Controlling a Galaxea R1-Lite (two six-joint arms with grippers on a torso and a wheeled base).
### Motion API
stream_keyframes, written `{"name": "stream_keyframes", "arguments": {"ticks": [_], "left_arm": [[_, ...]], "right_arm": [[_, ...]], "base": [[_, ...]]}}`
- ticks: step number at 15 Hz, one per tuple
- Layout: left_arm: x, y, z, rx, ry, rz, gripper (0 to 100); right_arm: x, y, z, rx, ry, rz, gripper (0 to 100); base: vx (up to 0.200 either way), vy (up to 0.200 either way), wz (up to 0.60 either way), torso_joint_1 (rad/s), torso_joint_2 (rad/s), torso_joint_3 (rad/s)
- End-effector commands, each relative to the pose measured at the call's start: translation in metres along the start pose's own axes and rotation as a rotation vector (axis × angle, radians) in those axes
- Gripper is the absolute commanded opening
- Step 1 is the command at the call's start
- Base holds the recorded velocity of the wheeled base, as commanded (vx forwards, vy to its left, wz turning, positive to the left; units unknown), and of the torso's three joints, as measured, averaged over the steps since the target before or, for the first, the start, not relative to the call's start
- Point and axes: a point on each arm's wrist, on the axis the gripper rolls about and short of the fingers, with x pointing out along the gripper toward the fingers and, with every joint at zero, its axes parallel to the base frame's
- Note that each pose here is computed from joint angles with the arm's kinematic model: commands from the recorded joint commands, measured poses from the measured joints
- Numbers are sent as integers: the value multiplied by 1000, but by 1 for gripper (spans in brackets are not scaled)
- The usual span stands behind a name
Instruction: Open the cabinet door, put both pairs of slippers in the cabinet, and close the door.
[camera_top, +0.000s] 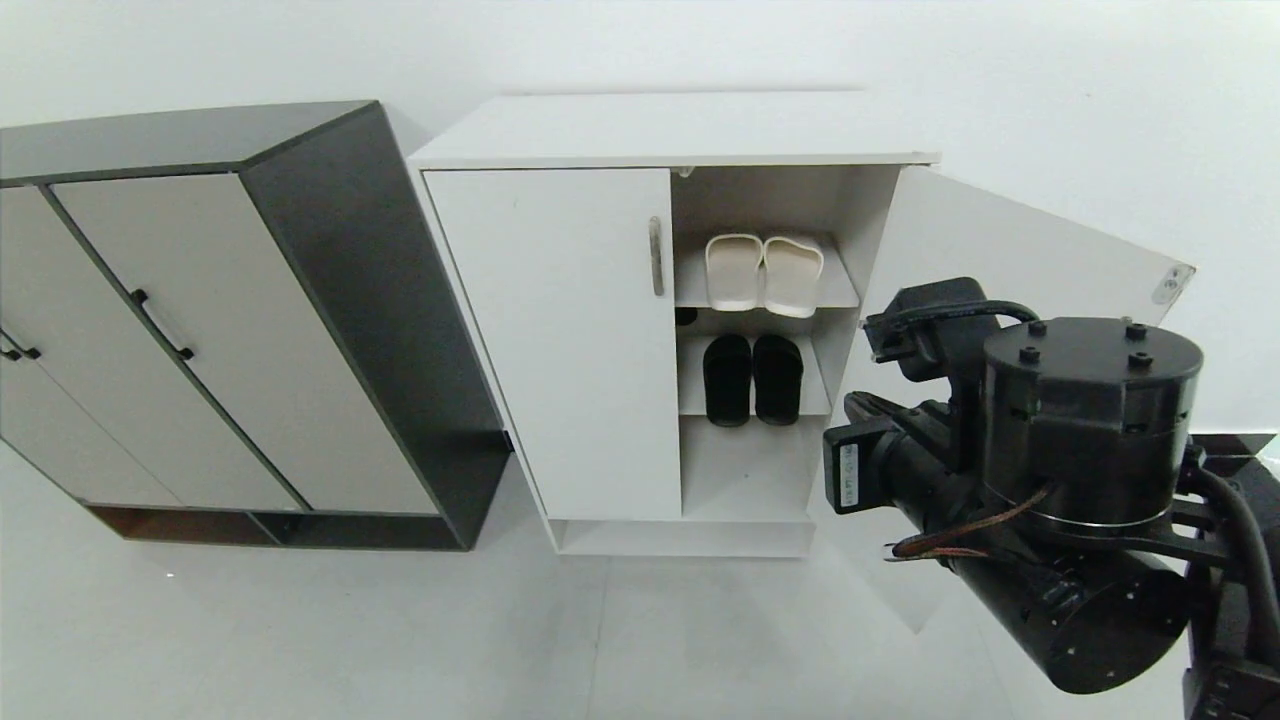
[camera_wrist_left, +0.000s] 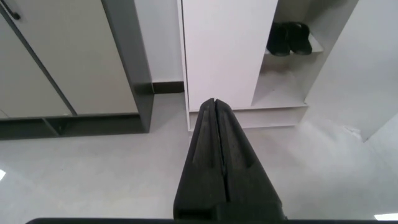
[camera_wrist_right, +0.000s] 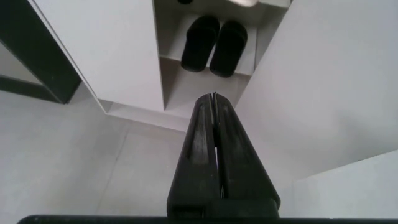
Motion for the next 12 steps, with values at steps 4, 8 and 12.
{"name": "stream_keyframes", "arguments": {"ticks": [4, 8, 12], "left_arm": [[0, 0, 0, 0, 0, 0, 0], [0, 0, 0, 0, 0, 0, 0], [0, 0, 0, 0, 0, 0, 0]], "right_arm": [[0, 0, -2, -5, 5, 1, 0], [0, 0, -2, -5, 4, 1, 0], [0, 0, -2, -4, 4, 1, 0]], "base": [[0, 0, 0, 171, -486, -316], [0, 0, 0, 192, -500, -309], [0, 0, 0, 222, -530, -317]]}}
